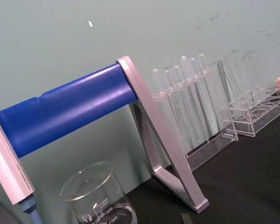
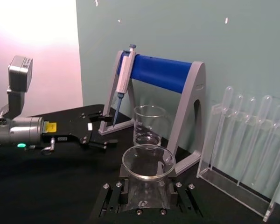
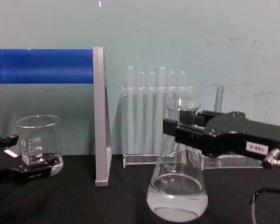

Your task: Grasp the erlenmeyer flask with one hand, shake it three times, then place it back.

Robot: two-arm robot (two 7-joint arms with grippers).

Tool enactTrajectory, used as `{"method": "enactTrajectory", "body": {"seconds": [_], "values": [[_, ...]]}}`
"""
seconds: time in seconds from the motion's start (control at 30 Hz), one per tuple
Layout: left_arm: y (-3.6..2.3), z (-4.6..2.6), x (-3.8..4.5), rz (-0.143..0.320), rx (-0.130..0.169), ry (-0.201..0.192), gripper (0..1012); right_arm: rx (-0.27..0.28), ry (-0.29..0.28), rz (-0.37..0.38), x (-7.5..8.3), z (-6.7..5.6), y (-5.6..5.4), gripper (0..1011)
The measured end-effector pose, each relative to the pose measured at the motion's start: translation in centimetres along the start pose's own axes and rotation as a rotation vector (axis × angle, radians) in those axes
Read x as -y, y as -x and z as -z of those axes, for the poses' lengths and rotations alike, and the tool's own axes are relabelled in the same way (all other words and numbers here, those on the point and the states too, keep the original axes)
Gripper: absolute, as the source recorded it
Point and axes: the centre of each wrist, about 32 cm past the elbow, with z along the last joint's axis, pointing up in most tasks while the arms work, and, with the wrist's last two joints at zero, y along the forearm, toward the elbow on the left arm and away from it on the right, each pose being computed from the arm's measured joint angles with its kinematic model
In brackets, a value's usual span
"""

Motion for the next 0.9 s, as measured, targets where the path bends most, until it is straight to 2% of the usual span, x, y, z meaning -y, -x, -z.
{"method": "enactTrajectory", "body": {"seconds": [0.53,0.9], "values": [[0.0,0.0,0.0,0.0,0.0,0.0,1001,-0.016,0.015,-0.065,0.2,2.0,-1.0,453],[0.0,0.0,0.0,0.0,0.0,0.0,1001,-0.027,0.016,-0.081,0.1,2.6,-1.4,453]]}}
